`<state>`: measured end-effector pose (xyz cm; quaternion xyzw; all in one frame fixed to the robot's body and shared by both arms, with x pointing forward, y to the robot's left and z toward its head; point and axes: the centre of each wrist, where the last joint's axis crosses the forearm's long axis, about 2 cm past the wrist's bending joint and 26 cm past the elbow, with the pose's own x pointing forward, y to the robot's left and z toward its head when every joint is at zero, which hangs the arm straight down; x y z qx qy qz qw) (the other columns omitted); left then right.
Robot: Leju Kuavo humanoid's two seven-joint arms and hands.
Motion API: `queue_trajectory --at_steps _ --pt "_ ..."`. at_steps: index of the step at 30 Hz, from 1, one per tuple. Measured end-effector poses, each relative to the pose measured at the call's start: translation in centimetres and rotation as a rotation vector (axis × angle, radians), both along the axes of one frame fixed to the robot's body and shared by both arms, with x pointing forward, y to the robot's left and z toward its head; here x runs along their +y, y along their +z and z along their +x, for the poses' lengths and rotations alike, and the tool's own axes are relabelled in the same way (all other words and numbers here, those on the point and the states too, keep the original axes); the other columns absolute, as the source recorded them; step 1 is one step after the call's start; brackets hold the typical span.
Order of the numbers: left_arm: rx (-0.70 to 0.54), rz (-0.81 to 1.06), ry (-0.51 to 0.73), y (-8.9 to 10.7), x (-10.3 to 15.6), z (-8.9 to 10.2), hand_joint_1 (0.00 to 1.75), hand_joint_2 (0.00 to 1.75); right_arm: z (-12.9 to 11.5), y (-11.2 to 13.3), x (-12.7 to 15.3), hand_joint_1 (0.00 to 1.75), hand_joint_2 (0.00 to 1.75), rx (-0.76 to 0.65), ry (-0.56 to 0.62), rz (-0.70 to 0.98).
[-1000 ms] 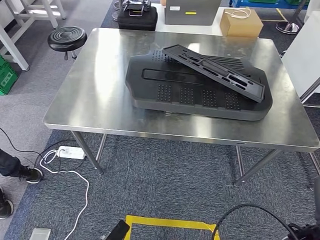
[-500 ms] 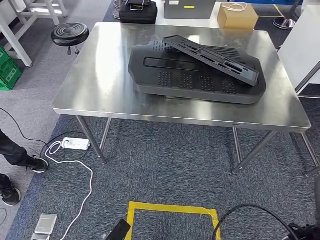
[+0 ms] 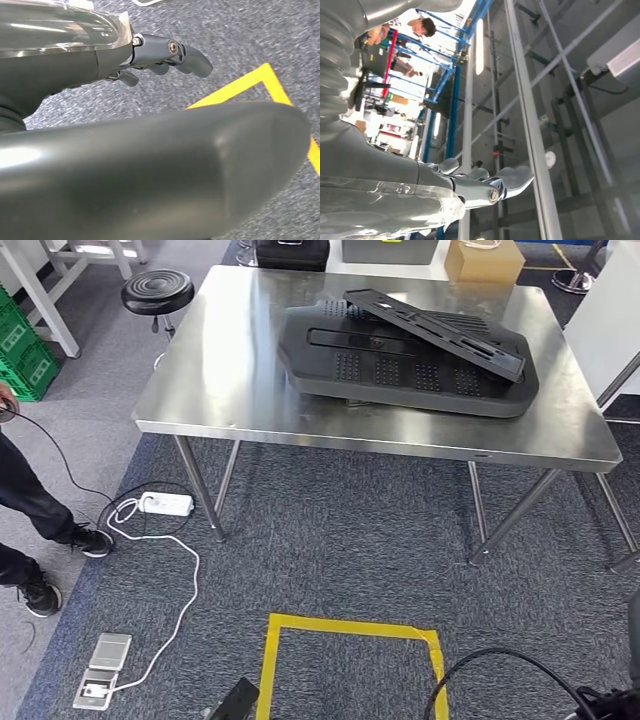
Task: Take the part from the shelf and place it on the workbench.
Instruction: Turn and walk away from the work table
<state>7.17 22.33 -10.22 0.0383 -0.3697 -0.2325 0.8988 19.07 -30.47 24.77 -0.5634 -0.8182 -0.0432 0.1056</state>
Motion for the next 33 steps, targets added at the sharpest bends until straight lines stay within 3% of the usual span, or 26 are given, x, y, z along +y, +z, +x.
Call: queue_trajectory --at_steps 33 --pt "0.007 0.002 0.002 -0.07 0.09 -0.34 0.0 0.0 0.32 -0.01 0.03 0.0 1.75 -0.002 0.004 0.004"
